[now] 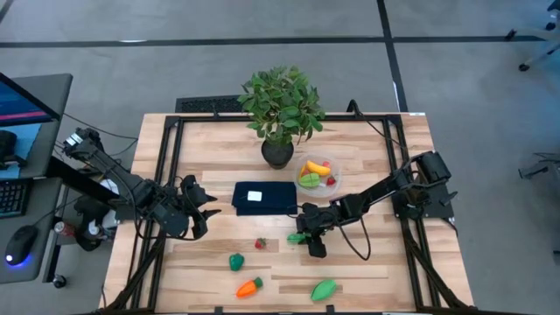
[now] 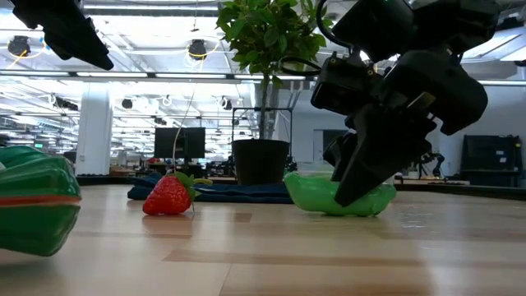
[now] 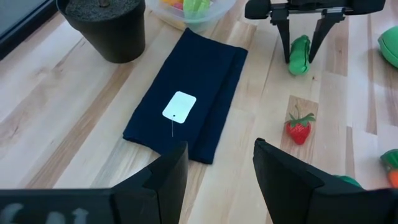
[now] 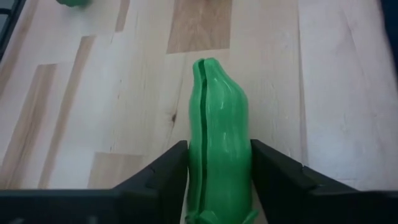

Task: Pick and placing Produce into tupperware
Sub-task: Put the green pea into the transparent container

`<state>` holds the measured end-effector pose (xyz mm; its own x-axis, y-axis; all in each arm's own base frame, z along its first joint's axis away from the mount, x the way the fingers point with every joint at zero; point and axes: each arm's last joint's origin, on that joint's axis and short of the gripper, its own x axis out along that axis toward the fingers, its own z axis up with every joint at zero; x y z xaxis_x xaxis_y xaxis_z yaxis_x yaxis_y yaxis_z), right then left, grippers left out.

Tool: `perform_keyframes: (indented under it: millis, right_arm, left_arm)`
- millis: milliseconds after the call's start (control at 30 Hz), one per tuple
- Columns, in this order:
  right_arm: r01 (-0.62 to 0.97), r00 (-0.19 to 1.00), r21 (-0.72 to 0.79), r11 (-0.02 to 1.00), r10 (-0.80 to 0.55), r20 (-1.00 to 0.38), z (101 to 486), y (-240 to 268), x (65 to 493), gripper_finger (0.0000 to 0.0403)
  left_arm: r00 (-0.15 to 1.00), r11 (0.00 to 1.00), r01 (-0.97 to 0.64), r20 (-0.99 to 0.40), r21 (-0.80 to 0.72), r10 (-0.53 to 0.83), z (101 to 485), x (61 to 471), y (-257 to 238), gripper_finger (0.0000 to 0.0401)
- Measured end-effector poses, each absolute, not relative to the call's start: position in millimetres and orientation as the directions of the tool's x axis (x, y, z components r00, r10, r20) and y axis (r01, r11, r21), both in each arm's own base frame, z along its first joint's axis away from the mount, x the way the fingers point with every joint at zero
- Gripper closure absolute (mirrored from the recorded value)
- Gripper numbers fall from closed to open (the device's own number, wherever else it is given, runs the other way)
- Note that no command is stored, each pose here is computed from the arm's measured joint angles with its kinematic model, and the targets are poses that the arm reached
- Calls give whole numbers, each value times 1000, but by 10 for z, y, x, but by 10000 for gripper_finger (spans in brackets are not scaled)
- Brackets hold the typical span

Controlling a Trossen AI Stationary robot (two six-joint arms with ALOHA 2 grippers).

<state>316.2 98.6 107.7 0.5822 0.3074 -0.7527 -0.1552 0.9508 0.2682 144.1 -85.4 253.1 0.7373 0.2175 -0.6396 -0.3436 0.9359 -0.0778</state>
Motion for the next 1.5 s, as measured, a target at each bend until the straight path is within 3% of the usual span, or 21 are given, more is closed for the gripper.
perform_keyframes:
  millis: [433,733,1100,1500]
  right_arm:
    - [-127,581,292,948,309,-753,1075,986,3159,263]
    - [-123,580,295,948,310,-753,1073,988,3159,248]
    - [-122,583,300,946,313,-750,1087,988,3154,257]
    - [-117,616,316,942,318,-721,1428,915,3078,261]
  left_arm:
    - [739,935,-347,-636,-74,223,2532,1441,-852,230]
    - [740,934,-351,-632,-71,230,2533,1441,-850,230]
    - [741,933,-353,-630,-70,233,2534,1442,-850,230]
    - [742,936,-348,-627,-59,236,2536,1442,-849,230]
